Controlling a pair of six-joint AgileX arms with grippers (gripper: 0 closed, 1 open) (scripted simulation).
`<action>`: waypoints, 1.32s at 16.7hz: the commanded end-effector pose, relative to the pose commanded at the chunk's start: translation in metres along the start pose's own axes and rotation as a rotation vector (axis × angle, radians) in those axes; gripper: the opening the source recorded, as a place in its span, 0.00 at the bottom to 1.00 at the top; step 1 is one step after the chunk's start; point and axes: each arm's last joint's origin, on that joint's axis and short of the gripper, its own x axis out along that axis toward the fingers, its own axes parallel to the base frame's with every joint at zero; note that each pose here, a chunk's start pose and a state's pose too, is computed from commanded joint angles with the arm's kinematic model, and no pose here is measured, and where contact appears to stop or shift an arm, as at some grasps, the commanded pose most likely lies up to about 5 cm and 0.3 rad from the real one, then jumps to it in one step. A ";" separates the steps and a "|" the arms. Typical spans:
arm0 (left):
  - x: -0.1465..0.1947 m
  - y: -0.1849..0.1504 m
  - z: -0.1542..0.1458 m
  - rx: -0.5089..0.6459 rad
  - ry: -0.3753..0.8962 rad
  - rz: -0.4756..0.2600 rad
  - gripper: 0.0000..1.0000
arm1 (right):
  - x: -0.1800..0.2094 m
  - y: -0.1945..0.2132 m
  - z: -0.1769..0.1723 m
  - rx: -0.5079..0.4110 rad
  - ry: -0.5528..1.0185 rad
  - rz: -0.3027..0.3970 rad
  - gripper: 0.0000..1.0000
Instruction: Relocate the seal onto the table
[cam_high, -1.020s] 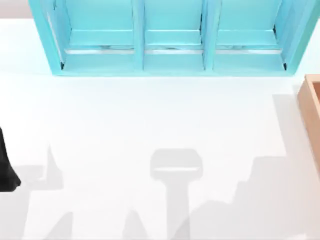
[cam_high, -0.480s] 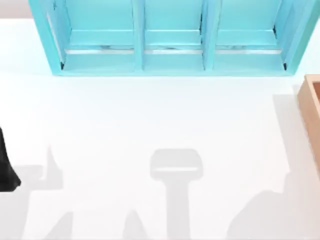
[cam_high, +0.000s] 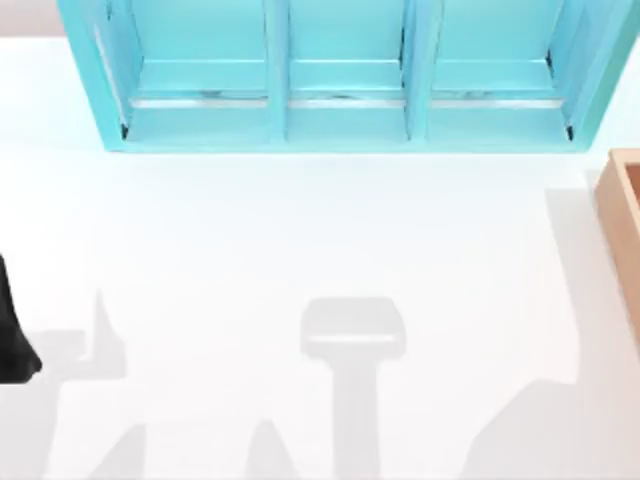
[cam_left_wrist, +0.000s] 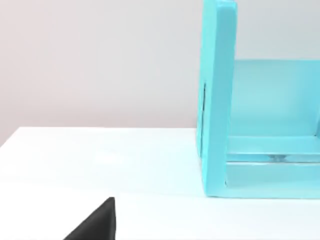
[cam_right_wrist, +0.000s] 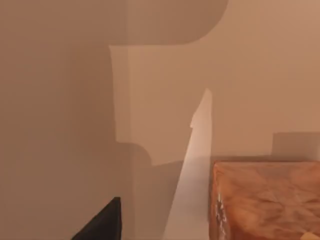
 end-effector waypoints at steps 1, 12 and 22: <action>0.000 0.000 0.000 0.000 0.000 0.000 1.00 | 0.000 0.000 0.000 0.000 0.000 0.000 0.77; 0.000 0.000 0.000 0.000 0.000 0.000 1.00 | 0.000 0.000 0.000 0.000 0.000 0.000 0.00; 0.000 0.000 0.000 0.000 0.000 0.000 1.00 | -0.006 0.001 0.002 0.001 -0.013 -0.013 0.00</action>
